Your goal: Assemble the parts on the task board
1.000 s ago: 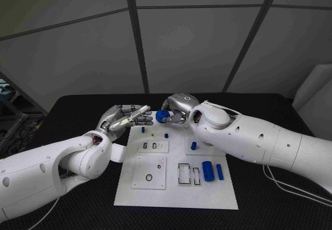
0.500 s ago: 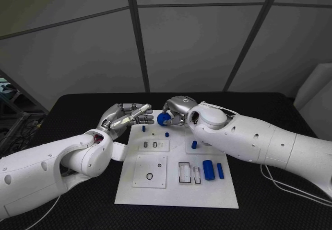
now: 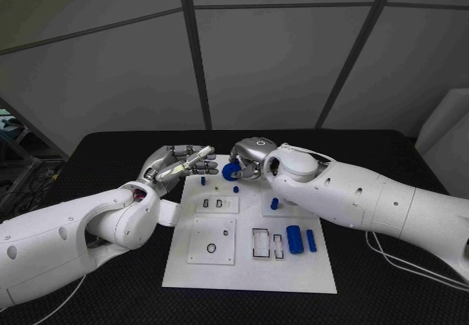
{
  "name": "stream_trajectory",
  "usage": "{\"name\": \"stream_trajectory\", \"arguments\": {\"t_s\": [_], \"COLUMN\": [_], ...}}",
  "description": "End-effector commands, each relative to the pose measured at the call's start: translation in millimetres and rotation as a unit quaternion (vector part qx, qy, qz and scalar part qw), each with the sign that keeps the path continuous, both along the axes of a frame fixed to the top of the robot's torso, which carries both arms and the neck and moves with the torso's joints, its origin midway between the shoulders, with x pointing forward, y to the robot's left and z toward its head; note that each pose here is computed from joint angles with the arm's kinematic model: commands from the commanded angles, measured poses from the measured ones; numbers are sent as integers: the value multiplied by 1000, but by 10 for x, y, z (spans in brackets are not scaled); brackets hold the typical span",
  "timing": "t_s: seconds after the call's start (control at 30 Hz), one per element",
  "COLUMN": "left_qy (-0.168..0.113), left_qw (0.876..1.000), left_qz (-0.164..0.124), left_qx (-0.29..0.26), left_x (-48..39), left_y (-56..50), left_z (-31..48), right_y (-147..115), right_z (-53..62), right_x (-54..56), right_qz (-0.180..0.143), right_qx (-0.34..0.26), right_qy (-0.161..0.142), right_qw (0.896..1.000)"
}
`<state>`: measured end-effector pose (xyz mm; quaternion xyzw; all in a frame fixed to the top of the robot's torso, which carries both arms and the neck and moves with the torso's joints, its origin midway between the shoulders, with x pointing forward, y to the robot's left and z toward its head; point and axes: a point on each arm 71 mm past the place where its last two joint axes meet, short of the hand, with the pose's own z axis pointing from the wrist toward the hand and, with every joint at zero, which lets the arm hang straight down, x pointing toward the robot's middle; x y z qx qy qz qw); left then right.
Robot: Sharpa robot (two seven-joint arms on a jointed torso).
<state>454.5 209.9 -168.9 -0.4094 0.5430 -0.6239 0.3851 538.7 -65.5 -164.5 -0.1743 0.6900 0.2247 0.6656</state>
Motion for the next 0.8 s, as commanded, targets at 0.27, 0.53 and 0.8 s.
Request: {"name": "stream_trajectory", "arguments": {"t_s": [0.27,0.53,0.8], "left_qy": [-6,-5,-5], "left_qw": [1000,1000,1000], "left_qz": [-5,-4,-1], "left_qx": [-1,-1,1], "left_x": [-1,4,12], "left_y": [-10,-6,24], "left_z": [19,16,11], "right_y": [-1,-34,-180], "right_z": [-39,-25,173], "right_x": [20,14,-88], "right_qz": [-3,-6,21], "right_qx": [-22,-8,97], "right_qy": [18,18,-55], "right_qw": [1000,1000,994]}}
